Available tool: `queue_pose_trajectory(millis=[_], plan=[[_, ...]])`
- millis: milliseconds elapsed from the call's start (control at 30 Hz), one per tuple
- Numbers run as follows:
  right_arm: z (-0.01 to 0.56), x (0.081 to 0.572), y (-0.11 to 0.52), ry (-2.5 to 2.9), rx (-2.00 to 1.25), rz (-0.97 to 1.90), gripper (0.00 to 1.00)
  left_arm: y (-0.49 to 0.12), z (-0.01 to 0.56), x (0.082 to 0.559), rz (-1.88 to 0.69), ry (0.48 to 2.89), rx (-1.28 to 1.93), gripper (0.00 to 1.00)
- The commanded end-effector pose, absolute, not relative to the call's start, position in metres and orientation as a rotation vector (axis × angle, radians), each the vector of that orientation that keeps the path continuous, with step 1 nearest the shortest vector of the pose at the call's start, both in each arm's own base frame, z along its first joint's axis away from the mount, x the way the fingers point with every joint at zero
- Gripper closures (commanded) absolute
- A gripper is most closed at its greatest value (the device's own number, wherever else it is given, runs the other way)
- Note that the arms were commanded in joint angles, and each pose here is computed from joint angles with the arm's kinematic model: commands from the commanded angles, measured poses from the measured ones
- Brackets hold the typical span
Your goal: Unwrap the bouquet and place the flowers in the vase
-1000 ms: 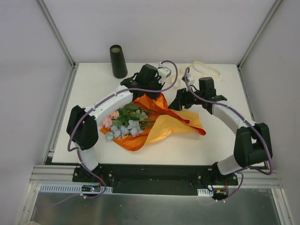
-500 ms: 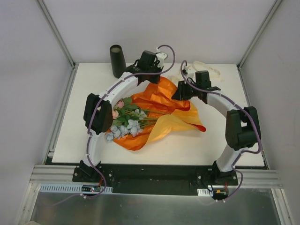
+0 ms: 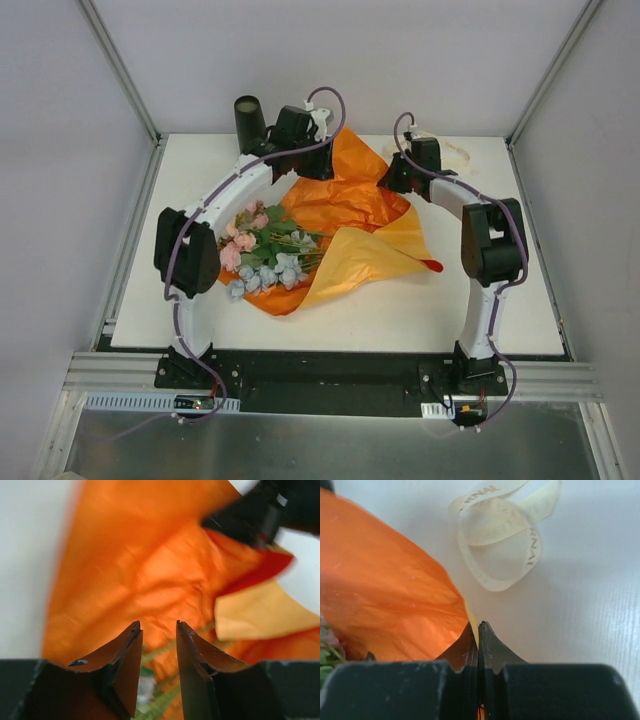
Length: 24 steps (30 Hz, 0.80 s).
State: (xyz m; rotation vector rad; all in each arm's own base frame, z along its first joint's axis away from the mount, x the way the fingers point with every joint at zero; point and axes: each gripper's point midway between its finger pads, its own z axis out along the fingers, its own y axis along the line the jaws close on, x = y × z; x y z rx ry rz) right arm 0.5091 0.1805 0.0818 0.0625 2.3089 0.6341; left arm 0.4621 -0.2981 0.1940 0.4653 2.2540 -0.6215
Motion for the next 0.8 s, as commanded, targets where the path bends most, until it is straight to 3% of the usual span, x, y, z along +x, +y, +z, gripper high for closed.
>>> queue_pose_trajectory(millis=[0,200,267,433,467,600,767], plan=[[0.102,0.546,0.160,2.213,0.248,0.597,1.00,-0.341,0.212,0.370,-0.882,2.305,0.520,0.66],[0.096,0.564,0.145,2.217,0.372,0.606,0.99,-0.388,0.206,0.287,-0.984,2.289,0.670,0.66],[0.095,0.567,0.142,2.219,0.385,0.606,0.90,-0.398,0.194,0.264,-1.029,2.293,0.695,0.66],[0.121,0.567,0.116,2.237,0.468,0.530,0.44,-0.413,0.146,0.216,-1.060,2.329,0.725,0.66],[0.133,0.565,0.105,2.227,0.497,0.495,0.40,-0.414,0.136,0.210,-1.038,2.330,0.730,0.66],[0.163,0.533,0.074,2.261,0.542,0.356,0.29,-0.412,0.101,0.177,-0.987,2.361,0.769,0.66],[0.177,0.478,0.062,2.363,0.465,0.254,0.26,-0.407,0.075,0.161,-0.937,2.374,0.766,0.64]])
